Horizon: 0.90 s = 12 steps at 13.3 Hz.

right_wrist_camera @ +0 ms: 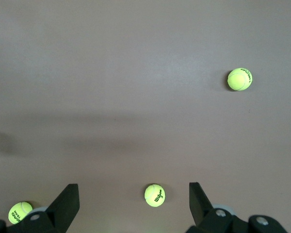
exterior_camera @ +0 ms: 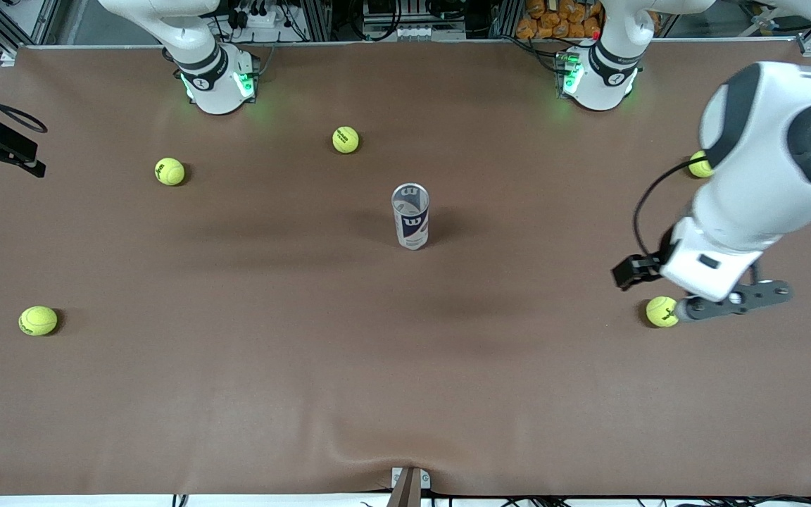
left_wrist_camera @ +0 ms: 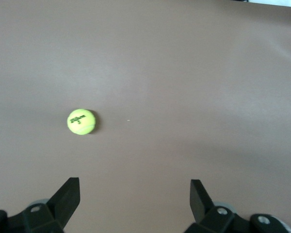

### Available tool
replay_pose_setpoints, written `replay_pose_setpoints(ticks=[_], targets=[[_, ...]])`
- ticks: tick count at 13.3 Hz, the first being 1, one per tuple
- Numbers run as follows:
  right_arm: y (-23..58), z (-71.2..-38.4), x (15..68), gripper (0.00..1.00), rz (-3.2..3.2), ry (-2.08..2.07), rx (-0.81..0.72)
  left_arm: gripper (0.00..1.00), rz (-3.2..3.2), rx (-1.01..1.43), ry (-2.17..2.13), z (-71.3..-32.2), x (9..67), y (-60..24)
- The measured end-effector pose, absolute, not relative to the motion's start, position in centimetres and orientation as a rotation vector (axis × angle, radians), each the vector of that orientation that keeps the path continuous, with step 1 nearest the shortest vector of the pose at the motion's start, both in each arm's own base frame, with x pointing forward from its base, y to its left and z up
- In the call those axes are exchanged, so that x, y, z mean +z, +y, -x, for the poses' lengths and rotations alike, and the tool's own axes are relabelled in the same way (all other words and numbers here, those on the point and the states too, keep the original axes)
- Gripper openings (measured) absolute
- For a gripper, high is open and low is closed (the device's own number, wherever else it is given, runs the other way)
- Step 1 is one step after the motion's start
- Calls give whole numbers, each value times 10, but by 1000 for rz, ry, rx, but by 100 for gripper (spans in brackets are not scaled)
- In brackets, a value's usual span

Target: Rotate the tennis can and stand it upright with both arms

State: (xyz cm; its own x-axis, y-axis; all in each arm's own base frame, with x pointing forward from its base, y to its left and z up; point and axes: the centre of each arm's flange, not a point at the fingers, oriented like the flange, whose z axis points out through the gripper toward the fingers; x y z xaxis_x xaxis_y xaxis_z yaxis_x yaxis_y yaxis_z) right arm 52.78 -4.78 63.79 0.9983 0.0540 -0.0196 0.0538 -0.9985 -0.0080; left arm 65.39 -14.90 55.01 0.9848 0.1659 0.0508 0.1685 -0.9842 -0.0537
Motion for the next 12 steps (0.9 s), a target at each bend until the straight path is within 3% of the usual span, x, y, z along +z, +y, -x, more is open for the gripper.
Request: replay_pose_setpoints(ticks=[7, 12], targets=[[-48, -528, 637, 100, 3133, -84, 34, 100, 3099, -67, -239, -655, 570, -83], [-48, -529, 637, 100, 3134, -85, 26, 100, 3101, -21, -181, -604, 616, -61]])
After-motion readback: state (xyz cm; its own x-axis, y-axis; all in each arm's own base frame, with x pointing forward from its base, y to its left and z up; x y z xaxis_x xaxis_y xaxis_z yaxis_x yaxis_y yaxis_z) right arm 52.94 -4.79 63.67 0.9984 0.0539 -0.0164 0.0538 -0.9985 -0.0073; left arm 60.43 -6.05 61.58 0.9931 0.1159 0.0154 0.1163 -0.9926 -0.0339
